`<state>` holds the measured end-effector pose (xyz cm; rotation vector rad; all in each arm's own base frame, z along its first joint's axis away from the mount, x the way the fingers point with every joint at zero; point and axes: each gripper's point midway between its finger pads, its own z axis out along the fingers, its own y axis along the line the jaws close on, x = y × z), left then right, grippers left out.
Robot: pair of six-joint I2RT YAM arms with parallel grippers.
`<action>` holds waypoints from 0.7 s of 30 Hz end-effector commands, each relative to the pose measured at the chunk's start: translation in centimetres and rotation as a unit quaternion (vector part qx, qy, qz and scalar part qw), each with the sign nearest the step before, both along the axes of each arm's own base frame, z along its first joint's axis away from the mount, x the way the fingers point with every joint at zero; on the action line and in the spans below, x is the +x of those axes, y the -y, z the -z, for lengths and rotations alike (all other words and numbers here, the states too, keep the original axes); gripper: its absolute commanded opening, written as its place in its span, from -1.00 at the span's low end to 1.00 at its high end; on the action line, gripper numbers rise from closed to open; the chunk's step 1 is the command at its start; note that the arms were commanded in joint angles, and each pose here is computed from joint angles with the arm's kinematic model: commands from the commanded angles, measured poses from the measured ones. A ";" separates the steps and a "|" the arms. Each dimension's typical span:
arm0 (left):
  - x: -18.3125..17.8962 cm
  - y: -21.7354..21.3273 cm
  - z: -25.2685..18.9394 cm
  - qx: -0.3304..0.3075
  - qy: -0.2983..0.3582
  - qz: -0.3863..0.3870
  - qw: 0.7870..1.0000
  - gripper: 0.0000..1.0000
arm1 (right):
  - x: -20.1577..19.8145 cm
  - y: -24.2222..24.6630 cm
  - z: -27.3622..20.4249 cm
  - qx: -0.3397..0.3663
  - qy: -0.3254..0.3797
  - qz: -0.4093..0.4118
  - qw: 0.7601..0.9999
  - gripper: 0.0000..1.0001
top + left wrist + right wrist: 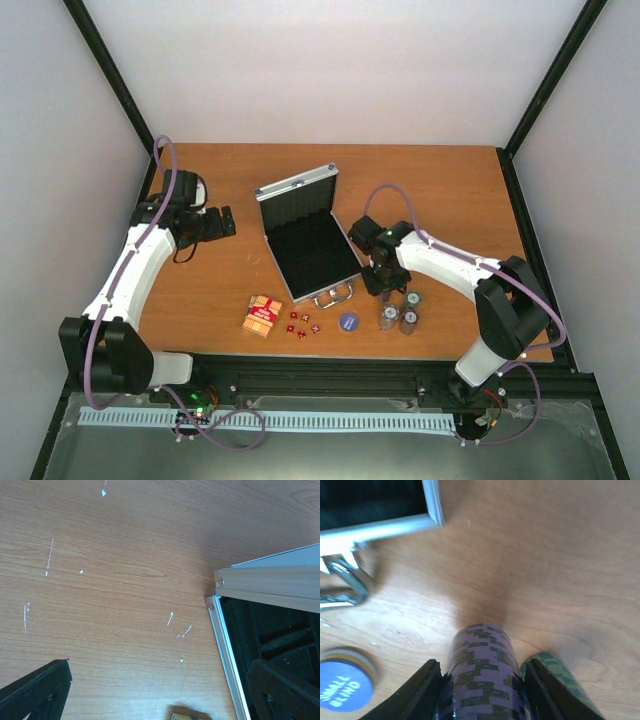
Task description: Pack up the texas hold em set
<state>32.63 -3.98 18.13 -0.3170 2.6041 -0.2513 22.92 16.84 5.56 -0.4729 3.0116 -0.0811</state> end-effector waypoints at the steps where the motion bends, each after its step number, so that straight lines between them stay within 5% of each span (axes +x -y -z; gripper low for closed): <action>1: -0.6 0.2 -0.3 -0.004 0.000 -0.001 1.000 0.99 | 3.3 -1.0 -6.0 0.019 0.073 0.019 0.997 -0.84; 7: -0.5 0.2 -0.5 -0.003 0.006 0.003 1.000 1.00 | 7.1 -3.6 -11.0 0.091 0.159 0.027 0.983 -0.84; 15: -0.3 0.6 0.1 -0.010 0.004 0.009 1.000 0.99 | 13.9 -8.0 -13.1 0.242 0.304 0.047 0.920 -0.86; 21: -0.3 0.9 1.2 -0.016 -0.011 0.014 1.000 0.99 | 16.2 -10.9 -12.8 0.298 0.325 0.036 0.897 -0.86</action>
